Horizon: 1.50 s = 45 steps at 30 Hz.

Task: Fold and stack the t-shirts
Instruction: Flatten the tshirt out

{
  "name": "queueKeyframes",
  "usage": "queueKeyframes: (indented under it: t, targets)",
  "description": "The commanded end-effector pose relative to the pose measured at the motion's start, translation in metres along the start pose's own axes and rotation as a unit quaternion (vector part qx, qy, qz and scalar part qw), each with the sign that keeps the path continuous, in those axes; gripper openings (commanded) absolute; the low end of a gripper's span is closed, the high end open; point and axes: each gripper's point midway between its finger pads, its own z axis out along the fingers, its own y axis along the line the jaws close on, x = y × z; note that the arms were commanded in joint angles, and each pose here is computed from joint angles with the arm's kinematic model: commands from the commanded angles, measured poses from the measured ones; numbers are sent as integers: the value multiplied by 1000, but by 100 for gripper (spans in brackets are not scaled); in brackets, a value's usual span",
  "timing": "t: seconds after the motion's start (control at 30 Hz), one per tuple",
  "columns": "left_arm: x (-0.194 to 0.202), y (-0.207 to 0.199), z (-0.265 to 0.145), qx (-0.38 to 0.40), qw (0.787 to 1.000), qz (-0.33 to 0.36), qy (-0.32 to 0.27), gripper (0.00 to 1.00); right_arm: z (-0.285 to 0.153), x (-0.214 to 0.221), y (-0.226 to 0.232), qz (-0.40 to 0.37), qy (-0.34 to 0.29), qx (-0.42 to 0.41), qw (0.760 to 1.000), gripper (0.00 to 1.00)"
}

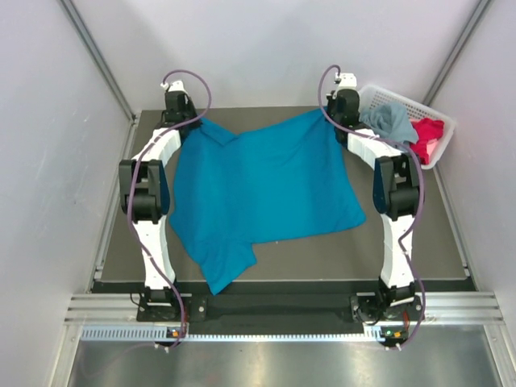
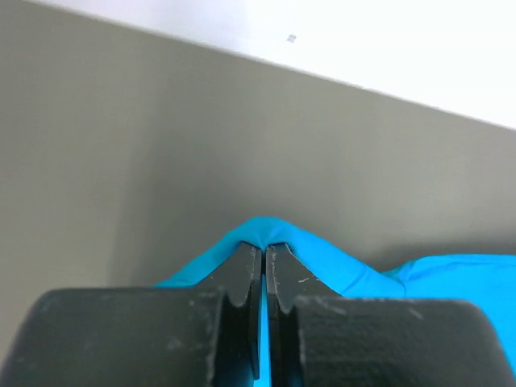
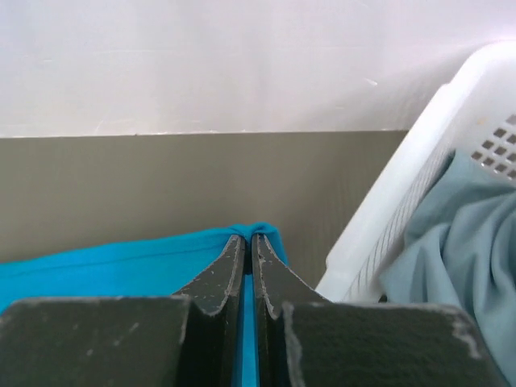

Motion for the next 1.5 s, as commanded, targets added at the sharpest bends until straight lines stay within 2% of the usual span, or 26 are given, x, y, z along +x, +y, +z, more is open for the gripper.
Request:
queueKeyframes:
  t: [0.0,0.27,0.47,0.73,0.83,0.97,1.2,1.47]
  targets:
    - [-13,2,7,1,1000,-7,-7,0,14,-17,8,-5,-20,-26,999,0]
    - [1,0,-8,4,998,-35,52,0,16,-20,-3,30,14,-11,999,0]
    - [20,-12,-43,27,990,-87,107,0,0,-13,-8,31,62,-19,997,0]
    - [1,-20,-97,22,987,-109,115,0,-34,-15,-24,44,118,-5,992,0]
    - [-3,-8,-116,12,986,-118,116,0,-46,-19,-29,42,130,-1,991,1]
    - [19,-4,-136,10,981,-126,147,0,-61,-22,-32,39,148,-4,988,2]
    - [50,-4,-173,15,973,-135,186,0,-83,5,-32,37,191,-12,981,4]
    - [86,1,-190,7,961,-139,238,0,-100,29,-27,10,214,-37,976,6]
